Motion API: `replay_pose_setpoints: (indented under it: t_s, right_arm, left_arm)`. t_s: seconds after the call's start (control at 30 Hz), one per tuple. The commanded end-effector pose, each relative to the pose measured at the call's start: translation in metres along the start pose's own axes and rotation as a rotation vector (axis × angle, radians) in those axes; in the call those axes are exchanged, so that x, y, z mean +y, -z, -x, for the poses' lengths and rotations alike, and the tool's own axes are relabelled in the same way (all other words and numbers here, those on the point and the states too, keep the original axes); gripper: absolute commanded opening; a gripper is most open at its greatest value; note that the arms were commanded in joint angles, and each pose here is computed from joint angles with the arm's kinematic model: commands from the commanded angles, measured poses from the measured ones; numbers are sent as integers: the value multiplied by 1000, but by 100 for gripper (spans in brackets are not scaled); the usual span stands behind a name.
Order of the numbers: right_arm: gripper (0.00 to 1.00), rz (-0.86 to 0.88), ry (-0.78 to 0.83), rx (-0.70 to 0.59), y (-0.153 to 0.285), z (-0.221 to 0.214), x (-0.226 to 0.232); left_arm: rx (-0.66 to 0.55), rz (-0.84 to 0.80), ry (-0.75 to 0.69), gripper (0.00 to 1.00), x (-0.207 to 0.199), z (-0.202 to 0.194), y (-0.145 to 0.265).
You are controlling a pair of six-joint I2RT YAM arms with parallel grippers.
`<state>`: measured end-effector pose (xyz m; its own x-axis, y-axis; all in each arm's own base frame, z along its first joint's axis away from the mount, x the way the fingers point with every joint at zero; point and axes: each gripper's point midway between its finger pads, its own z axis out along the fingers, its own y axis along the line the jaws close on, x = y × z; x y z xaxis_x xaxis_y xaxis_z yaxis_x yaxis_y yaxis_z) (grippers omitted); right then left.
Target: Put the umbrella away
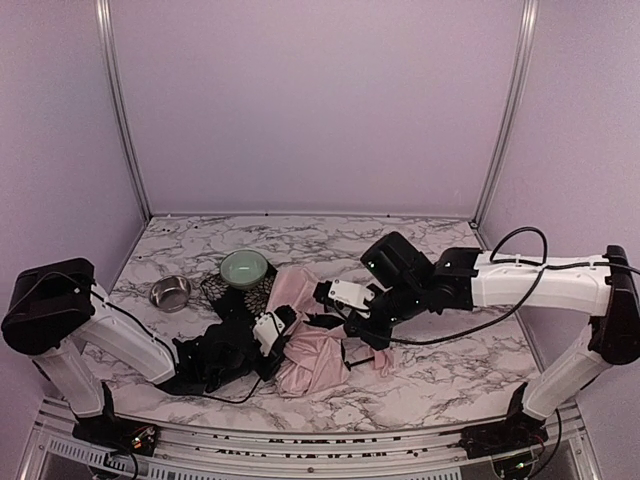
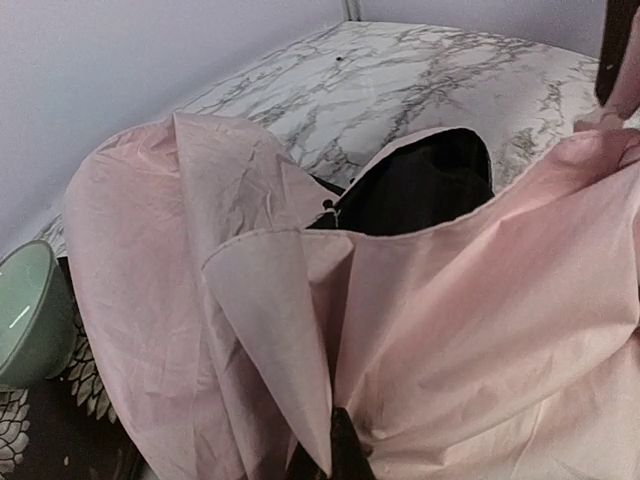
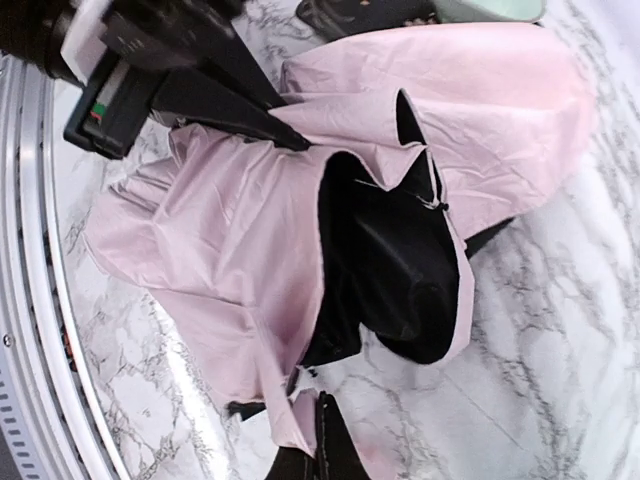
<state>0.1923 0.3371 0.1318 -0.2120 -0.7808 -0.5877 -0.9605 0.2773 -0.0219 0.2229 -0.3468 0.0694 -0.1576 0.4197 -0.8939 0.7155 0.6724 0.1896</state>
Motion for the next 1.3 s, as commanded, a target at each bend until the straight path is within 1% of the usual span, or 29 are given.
replay_pose_setpoints:
  t_s: [0.0, 0.1, 0.23, 0.3, 0.4, 0.43, 0.47, 0.53, 0.57, 0.63, 0.7, 0.77, 0.87, 0.93, 1.03, 1.13, 1.27]
  right_arm:
    - [0, -148, -8, 82, 18, 10, -28]
    - [0, -85, 12, 127, 17, 7, -3]
    - [0, 112, 36, 167, 11, -5, 56]
    - [0, 211, 51, 168, 4, -10, 86]
    - [8, 324, 54, 145, -9, -19, 116]
    - [13, 337, 48, 139, -12, -20, 119]
    - [23, 338, 46, 132, -15, -21, 119]
    - [44, 324, 66, 128, -14, -20, 116]
    - [51, 313, 83, 125, -11, -18, 114]
    - [58, 277, 121, 94, 3, -9, 107]
    - [67, 229, 131, 18, 22, 7, 88]
    - [74, 166, 96, -64, 40, 19, 58]
    - [76, 1, 49, -126, 50, 17, 2]
    - [74, -90, 103, -101, 38, 5, -18]
    - [72, -96, 206, -23, 4, -20, -23]
    - [70, -126, 261, 50, -20, -31, -36]
    - [70, -129, 369, 38, -45, -30, -40]
  left_arm:
    - [67, 227, 5, 0, 46, -7, -18]
    - [67, 279, -1, 0, 61, -2, -24]
    - [61, 291, -40, 0, 68, 3, -30]
    - [41, 282, -54, 0, 68, 9, -29]
    - [-8, 251, -74, 0, 64, 20, -25]
    - [-37, 226, -77, 0, 61, 26, -23]
    - [-59, 203, -84, 0, 58, 29, -20]
    - [-99, 137, -111, 0, 48, 33, -14]
    - [-118, 99, -127, 0, 42, 35, -11]
    - [-153, 40, -151, 0, 33, 40, -6]
    - [-171, 9, -172, 0, 28, 42, -2]
    - [-188, -12, -188, 0, 25, 45, 1]
    - [-207, -30, -212, 0, 22, 48, 5]
    - [-212, -43, -228, 0, 20, 49, 5]
    - [-216, -66, -239, 0, 15, 49, 5]
    - [-220, -84, -246, 0, 12, 48, 5]
    - [-222, -101, -251, 0, 9, 48, 4]
